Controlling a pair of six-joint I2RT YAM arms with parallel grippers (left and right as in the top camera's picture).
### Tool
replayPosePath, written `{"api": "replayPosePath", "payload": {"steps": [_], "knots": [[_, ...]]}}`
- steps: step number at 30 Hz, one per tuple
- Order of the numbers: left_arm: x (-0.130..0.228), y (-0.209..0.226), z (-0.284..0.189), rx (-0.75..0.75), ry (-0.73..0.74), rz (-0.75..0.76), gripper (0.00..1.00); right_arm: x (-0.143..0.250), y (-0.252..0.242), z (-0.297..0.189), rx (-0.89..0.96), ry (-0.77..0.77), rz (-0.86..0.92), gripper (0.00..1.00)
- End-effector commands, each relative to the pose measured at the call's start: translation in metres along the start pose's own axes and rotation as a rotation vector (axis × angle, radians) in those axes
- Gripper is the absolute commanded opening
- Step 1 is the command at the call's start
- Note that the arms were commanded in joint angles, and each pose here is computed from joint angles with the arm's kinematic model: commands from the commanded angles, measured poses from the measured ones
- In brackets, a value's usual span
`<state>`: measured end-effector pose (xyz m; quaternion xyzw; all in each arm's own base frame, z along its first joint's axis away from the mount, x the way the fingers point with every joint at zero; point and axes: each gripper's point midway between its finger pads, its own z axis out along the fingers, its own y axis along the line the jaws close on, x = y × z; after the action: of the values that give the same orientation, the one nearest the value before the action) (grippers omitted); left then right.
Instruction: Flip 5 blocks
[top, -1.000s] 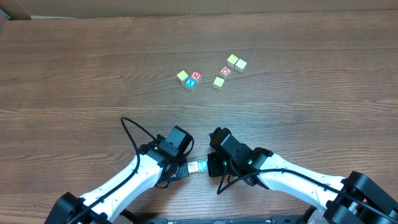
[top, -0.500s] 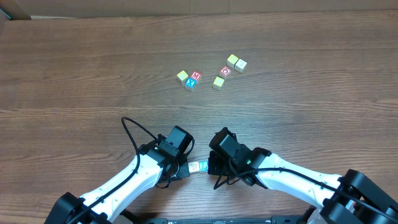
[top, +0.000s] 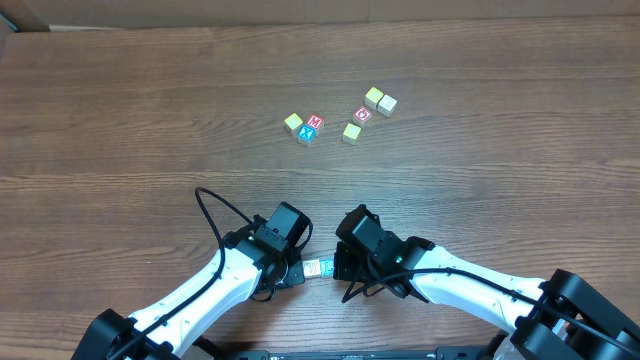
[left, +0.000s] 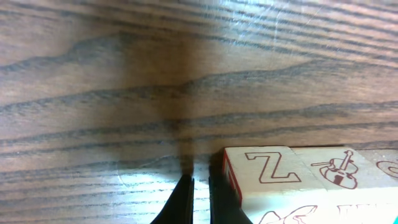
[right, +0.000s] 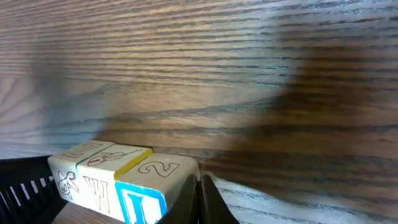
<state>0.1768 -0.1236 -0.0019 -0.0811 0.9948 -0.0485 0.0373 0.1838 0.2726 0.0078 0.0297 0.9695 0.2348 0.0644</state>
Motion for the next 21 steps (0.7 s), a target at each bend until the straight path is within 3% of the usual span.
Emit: {"api": "replayPosePath", "payload": {"steps": [1, 21], "knots": [[-0.003, -0.005, 0.001, 0.024, -0.004, 0.014, 0.04, -0.001, 0.015, -0.001, -0.044, 0.013, 0.003, 0.04], [-0.026, -0.019, 0.000, 0.068, -0.104, 0.064, 0.04, 0.005, 0.018, -0.002, -0.063, 0.047, 0.050, 0.04]]}}
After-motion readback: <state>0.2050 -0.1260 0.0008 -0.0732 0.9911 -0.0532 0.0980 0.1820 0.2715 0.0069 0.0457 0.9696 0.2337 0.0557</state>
